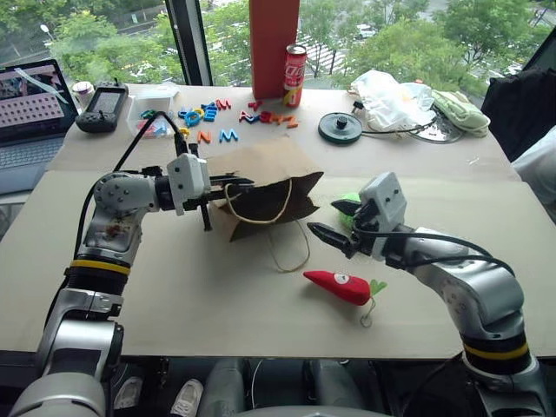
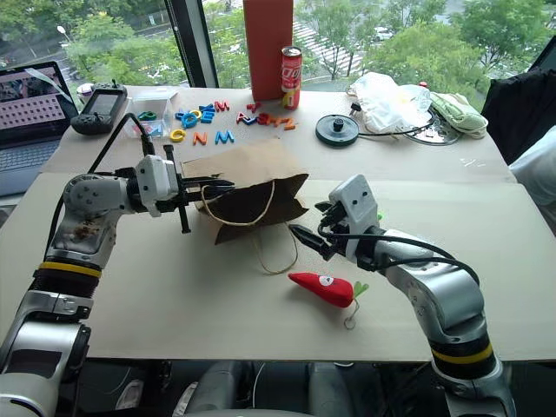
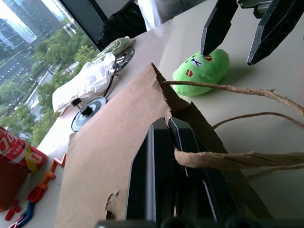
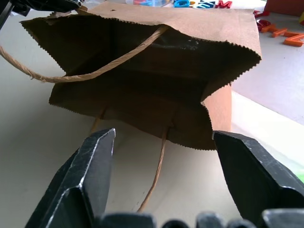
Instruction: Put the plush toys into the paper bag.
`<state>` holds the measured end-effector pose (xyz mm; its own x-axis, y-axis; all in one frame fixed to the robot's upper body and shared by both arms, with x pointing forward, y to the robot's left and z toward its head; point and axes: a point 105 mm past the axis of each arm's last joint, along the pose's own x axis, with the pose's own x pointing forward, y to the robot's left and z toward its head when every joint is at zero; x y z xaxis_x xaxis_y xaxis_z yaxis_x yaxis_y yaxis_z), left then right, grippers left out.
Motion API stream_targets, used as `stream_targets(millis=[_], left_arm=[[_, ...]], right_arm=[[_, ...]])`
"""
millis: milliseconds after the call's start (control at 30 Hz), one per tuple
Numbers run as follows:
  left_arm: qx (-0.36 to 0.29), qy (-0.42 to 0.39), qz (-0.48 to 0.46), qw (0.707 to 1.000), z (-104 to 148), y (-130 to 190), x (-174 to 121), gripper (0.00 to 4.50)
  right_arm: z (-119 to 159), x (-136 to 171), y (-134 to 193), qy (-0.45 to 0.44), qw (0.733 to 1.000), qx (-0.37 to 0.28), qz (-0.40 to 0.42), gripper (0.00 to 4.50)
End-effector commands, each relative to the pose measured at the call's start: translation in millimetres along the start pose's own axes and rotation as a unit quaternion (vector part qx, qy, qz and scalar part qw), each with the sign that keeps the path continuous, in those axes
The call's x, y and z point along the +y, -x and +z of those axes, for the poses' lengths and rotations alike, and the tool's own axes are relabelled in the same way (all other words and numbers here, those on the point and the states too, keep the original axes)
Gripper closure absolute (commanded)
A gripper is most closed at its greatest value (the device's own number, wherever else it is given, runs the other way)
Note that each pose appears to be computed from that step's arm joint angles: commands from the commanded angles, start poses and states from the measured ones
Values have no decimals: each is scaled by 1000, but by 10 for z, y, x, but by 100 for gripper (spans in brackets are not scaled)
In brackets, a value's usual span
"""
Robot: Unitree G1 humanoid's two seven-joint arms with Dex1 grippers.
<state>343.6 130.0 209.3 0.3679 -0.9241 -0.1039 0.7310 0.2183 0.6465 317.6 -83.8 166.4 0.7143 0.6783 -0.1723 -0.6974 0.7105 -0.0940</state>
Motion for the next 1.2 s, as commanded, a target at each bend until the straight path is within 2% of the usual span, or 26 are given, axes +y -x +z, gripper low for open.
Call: stream_targets(millis=[33, 133, 233, 433, 633, 867, 1033, 1200], left_arm=[[-19, -9, 14, 1000, 124, 20, 61, 450], [-23, -7, 15, 1000, 147, 7, 67, 450], [-28, -7, 17, 999, 183, -23, 78, 450], [-48, 11, 38, 998, 286, -53, 149, 450], [-76, 60, 81, 992, 393, -50, 309, 450], [-89, 89, 102, 987, 453, -52, 375, 450], [-84, 93, 102, 987, 433, -61, 346, 450], [-68, 94, 105, 988, 353, -49, 328, 450]], right_arm=[[157, 140, -267, 10, 999, -33, 2, 243], [120, 190, -544, -1, 999, -31, -10, 355], [80, 193, -732, -4, 999, -28, -20, 444], [-207, 83, -866, -6, 998, 20, -59, 448], [-530, 126, -864, 20, 995, 82, -49, 448], [-735, 231, -887, 36, 990, 129, -31, 448], [-702, 235, -888, 41, 991, 127, -31, 448], [-325, 102, -773, -12, 996, 65, -59, 448]])
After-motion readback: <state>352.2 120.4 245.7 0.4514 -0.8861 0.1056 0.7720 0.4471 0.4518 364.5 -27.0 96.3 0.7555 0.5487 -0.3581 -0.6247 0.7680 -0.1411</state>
